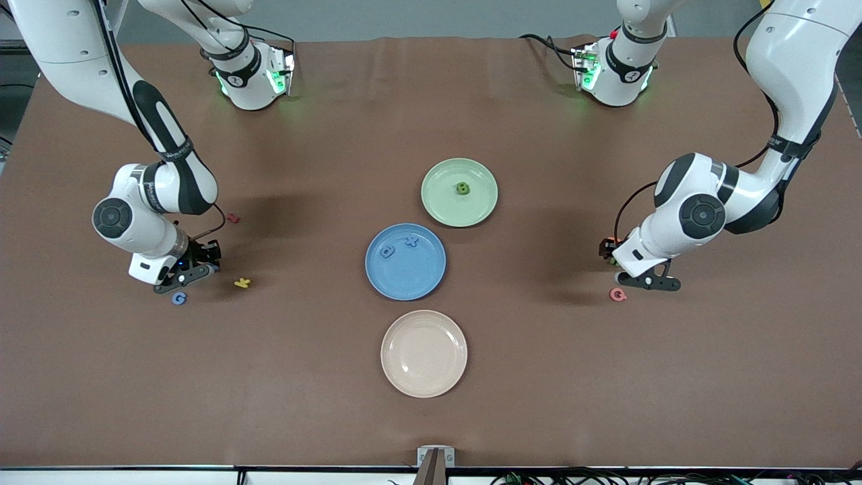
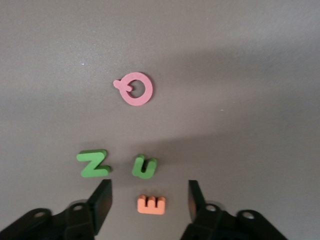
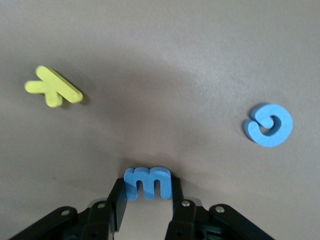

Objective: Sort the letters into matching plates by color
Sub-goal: 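Grasp the blue m with the right gripper while the left gripper reaches green u, then place the m on the blue plate while the left gripper grasps the u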

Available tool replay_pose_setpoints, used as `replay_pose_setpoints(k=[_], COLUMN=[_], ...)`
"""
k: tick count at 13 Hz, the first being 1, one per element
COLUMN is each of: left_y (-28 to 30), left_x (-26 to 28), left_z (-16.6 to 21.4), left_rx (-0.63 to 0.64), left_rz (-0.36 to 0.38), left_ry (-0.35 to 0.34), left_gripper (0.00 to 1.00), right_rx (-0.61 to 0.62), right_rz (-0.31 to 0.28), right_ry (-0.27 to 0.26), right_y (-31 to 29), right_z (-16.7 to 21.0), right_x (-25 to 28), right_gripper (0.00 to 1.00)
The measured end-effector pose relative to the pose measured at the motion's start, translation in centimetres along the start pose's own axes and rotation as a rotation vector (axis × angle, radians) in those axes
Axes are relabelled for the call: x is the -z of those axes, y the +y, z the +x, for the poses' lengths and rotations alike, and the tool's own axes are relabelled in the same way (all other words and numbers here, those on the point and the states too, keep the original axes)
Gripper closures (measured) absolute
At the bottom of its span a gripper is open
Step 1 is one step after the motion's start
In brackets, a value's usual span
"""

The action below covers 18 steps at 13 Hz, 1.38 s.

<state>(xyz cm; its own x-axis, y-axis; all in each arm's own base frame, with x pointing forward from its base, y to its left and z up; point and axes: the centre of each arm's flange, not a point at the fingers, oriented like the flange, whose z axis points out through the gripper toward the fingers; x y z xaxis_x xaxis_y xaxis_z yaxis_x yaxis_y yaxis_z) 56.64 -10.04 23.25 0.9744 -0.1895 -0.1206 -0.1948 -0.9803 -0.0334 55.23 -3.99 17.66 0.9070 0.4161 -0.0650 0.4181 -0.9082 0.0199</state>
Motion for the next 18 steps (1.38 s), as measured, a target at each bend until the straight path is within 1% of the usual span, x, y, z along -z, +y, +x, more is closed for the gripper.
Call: replay_pose_setpoints(k=[1,2,4,7,8,9,10,14,16,18], left_y=[-0.2,-0.3,-0.3,-0.1,-0.1,0.0,0.1,0.3,0.2,0.2], left_x=[-0.6,-1.3,-2.2,-3.0,-3.2,-3.5,-3.8,-4.7,-4.9,-4.9], left_z=[0.0,0.0,0.0,-0.1,-0.1,-0.1,-0.2,-0.2,-0.2,-0.3], left_rx=[-0.023,-0.036,-0.05,-0.07,-0.084,-0.091,-0.094,-0.11,-0.12,-0.12], left_rz=[0.013,0.017,0.009,0.012,0.022,0.024,0.022,0.021,0.027,0.027], left_ry=[0.001,0.001,-0.006,-0.014,-0.013,-0.016,-0.02,-0.028,-0.027,-0.027], left_gripper=[0.39,0.39,0.43,0.46,0.46,0.5,0.5,0.54,0.54,0.55], right_rx=[0.006,0.012,0.012,-0.062,-0.102,-0.152,-0.204,-0.42,-0.512,-0.587], right_rz=[0.004,0.009,0.016,0.012,0.008,0.009,0.017,0.043,0.078,0.108], right_ry=[-0.005,-0.016,-0.038,-0.074,-0.075,-0.068,-0.059,-0.036,-0.035,-0.036], right_y=[-0.1,-0.2,-1.1,-6.1,-8.6,-11.6,-15.2,-31.6,-36.8,-39.6], right_z=[0.5,1.2,3.3,7.1,8.3,9.5,10.6,13.0,14.7,16.9], right_x=[0.5,1.2,4.0,9.1,10.4,11.2,11.6,12.8,12.1,10.6], right_gripper=[0.6,0.6,0.6,0.6,0.6,0.6,0.6,0.6,0.6,0.6])
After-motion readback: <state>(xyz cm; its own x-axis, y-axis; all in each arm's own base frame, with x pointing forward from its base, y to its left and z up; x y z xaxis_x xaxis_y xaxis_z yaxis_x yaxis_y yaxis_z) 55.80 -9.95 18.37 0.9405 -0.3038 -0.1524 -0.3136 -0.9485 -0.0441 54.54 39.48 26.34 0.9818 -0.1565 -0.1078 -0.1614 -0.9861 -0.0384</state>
